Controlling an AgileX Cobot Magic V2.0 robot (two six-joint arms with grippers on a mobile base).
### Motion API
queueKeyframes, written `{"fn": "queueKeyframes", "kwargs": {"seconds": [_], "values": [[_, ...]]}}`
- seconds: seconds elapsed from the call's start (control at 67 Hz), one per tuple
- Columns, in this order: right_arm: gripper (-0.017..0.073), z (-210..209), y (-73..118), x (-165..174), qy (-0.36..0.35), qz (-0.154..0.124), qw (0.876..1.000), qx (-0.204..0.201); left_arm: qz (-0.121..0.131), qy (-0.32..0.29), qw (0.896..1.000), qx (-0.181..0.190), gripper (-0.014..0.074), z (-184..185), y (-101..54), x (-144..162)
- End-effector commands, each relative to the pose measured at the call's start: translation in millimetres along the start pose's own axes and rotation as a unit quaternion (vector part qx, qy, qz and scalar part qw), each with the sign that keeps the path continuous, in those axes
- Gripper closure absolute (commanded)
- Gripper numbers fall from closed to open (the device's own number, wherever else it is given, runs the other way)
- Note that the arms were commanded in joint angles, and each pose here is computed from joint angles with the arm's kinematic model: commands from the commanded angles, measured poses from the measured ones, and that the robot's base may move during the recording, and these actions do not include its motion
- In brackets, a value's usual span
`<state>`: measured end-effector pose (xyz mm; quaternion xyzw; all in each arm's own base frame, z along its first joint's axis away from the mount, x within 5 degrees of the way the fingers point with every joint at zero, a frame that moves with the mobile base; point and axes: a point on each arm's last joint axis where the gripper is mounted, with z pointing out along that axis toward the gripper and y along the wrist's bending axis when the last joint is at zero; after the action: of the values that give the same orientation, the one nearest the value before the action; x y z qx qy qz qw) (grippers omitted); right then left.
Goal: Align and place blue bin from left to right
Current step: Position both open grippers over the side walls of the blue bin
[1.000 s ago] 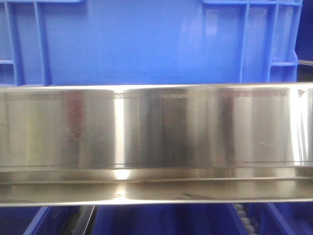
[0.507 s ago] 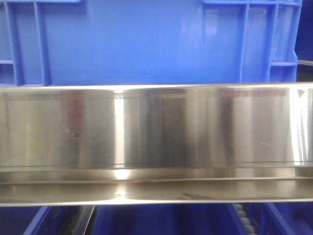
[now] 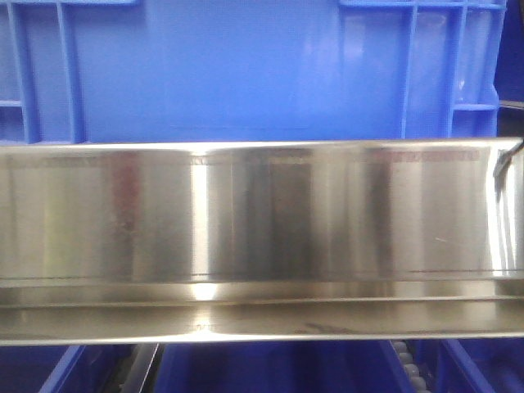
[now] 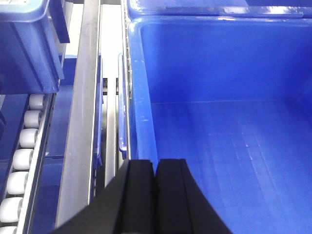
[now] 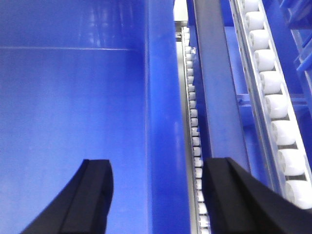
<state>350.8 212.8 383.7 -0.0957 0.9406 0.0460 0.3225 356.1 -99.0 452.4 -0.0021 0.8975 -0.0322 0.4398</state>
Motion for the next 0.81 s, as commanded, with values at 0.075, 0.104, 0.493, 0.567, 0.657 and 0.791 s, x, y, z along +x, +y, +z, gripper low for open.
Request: {"fn": "queueKeyframes", "kwargs": {"seconds": [0.075,0.104,0.493,0.567,0.657,0.791], "values": [[0.0264,-2,-0.6,-5,-0.021,0.0,1.0,0.0,-0.003,-0.007,1.0,0.002,0.0704,-2,-1.3,-2],[0.0264,-2,-0.6,-5,-0.022,0.0,1.0,0.0,-0.003,-0.007,1.0,0.002,0.0704,-2,-1.3,-2],[0.0264,9,0.7,-4,-0.013,-0.002,1.0,0.002,-0.003,0.006,1.0,-0.003,0.0704,-2,-0.4,1],[0.0264,9,0.5,-3,-0.01,-0.002,1.0,0.003,-0.002,0.007,1.0,-0.002,0.0685,-1,-1.3,1],[0.0264,9,0.5,-3,-0.01,-0.002,1.0,0.003,-0.002,0.008,1.0,-0.002,0.0594,0,-1.6,1],[0.0264,8,0.3,-3,-0.011,-0.001,1.0,0.003,-0.001,0.009,1.0,-0.002,0.0407,0,-2.4,1]]}}
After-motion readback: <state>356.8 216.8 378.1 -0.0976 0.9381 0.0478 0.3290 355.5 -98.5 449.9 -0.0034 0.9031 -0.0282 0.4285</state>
